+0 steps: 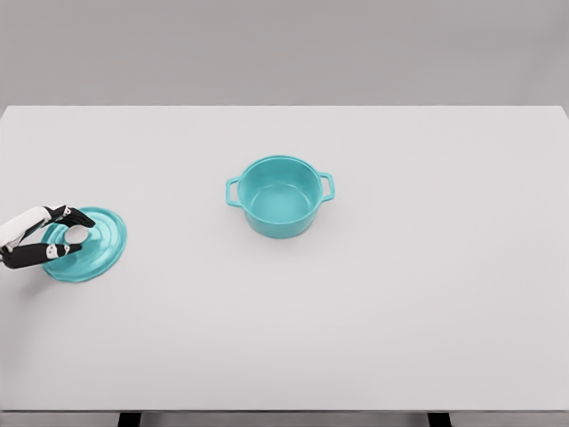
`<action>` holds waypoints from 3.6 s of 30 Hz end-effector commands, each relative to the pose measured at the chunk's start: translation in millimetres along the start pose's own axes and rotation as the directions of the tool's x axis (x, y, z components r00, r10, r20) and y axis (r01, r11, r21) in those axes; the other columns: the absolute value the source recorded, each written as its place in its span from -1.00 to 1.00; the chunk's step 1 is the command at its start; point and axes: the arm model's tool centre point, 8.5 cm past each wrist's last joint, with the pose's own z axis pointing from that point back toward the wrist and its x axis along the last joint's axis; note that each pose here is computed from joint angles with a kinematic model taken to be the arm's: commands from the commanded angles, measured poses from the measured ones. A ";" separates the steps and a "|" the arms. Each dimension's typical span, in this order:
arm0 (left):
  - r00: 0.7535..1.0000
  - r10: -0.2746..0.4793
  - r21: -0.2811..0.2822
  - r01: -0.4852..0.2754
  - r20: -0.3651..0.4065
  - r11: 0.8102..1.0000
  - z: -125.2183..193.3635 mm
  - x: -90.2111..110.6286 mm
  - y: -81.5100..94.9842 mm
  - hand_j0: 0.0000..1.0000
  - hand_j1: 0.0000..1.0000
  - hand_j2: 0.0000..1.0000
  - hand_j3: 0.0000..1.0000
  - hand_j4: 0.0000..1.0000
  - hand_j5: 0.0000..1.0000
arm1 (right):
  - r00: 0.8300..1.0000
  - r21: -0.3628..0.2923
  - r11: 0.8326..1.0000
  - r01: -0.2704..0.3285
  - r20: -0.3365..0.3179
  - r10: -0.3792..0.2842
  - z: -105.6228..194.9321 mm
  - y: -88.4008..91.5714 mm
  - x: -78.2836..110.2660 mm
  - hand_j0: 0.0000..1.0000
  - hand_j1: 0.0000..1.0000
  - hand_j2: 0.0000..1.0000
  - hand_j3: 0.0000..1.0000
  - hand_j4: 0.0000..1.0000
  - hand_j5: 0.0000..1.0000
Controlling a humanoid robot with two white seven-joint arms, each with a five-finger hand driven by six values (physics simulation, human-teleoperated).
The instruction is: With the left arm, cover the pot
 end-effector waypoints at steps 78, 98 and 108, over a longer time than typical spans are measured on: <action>0.938 -0.126 -0.063 0.155 0.324 0.986 -86.8 142.0 2.9 0.07 0.07 0.07 0.07 0.07 0.07 | 1.000 0.000 1.000 -0.001 0.000 0.001 0.0 0.0 0.0 1.00 1.00 1.00 1.00 1.00 1.00; 0.917 -0.145 -0.064 0.181 0.371 0.981 -98.6 166.1 5.3 0.07 0.07 0.07 0.07 0.07 0.07 | 1.000 0.000 1.000 -0.001 0.000 0.001 0.0 0.0 0.0 1.00 1.00 1.00 1.00 1.00 1.00; 0.911 -0.144 -0.089 0.192 0.387 0.977 -110.8 176.7 -2.9 0.07 0.07 0.07 0.07 0.07 0.07 | 1.000 0.000 1.000 -0.001 0.000 0.001 0.0 0.0 0.0 1.00 1.00 1.00 1.00 1.00 1.00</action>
